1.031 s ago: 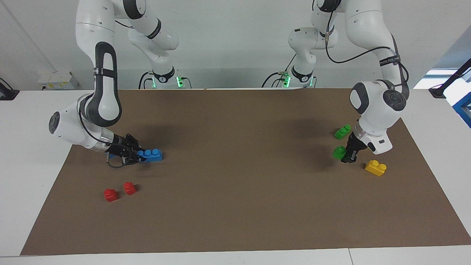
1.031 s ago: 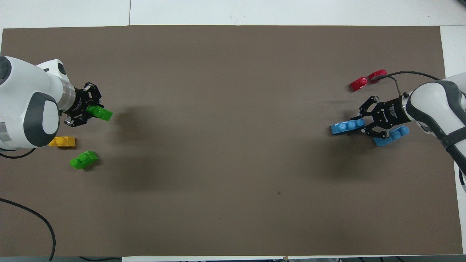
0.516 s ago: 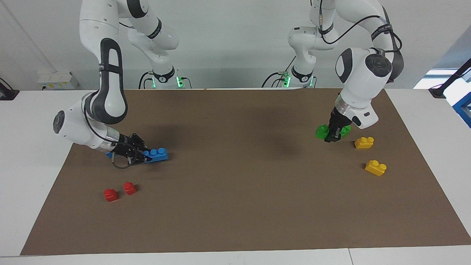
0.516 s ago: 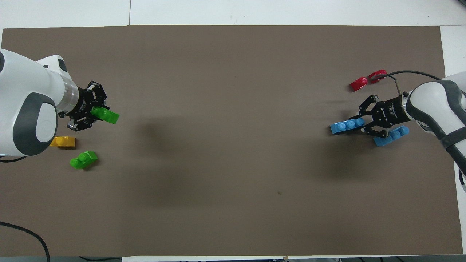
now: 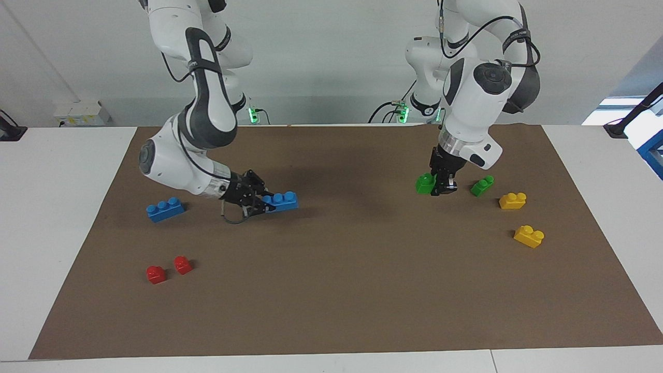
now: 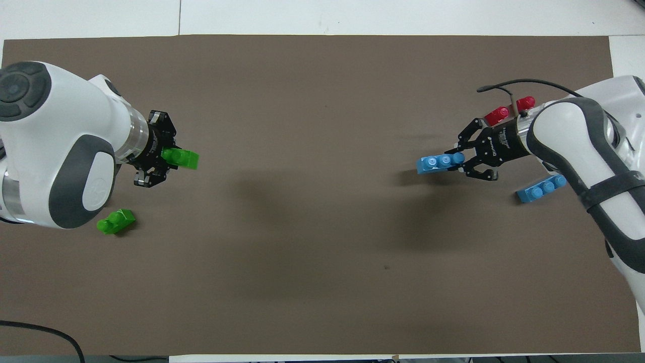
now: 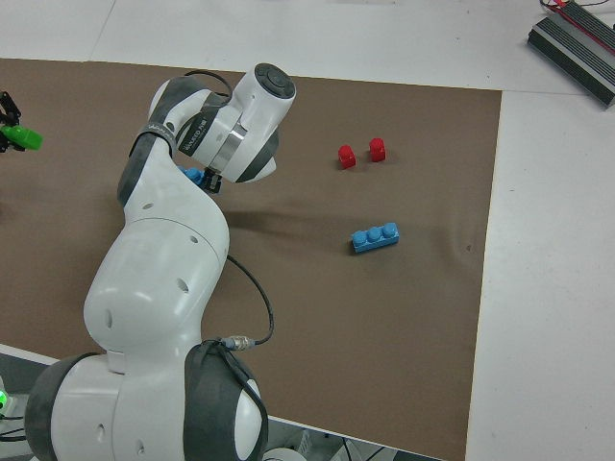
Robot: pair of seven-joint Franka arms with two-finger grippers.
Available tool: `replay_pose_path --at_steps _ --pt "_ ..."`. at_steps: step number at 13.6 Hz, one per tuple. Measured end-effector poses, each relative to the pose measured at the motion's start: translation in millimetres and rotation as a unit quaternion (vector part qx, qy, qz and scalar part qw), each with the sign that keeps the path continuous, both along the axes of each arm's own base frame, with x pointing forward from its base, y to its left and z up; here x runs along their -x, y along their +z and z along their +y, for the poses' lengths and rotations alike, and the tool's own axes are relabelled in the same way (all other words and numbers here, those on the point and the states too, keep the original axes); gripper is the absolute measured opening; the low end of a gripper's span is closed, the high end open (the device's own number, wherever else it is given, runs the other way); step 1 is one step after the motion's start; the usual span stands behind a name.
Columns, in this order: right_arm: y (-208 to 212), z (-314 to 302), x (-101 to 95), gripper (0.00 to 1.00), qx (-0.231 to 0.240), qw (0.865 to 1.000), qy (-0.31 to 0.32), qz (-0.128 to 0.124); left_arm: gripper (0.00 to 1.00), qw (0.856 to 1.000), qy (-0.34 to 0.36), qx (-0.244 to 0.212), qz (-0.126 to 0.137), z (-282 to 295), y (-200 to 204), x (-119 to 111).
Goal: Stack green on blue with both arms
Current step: 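Lift the green brick with the left gripper while the right gripper brings the blue brick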
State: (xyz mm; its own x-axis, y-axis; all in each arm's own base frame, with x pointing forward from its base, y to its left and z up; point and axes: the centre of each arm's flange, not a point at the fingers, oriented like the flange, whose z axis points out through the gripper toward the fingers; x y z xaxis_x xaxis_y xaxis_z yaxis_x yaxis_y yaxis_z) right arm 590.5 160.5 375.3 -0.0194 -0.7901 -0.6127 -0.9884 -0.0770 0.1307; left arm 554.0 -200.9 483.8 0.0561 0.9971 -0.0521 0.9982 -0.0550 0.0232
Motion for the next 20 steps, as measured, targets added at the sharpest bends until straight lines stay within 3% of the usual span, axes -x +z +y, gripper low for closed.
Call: replay_pose_path --at_steps 6,11,14,20 --pt "-10 149 39.2 0.34 0.033 0.997 -0.054 -0.052 0.34 0.999 0.036 0.011 0.009 -32 2 14" --pt "-55 161 47.7 0.34 0.055 0.994 -0.070 -0.061 0.34 0.998 0.060 0.013 0.009 -47 5 22" --pt "-69 158 46.5 0.34 0.042 0.995 -0.077 -0.055 0.34 0.998 0.064 0.014 0.008 -57 3 27" --pt "-79 155 49.4 0.34 0.039 0.995 -0.069 -0.067 0.34 0.998 0.066 0.018 0.005 -115 -31 66"
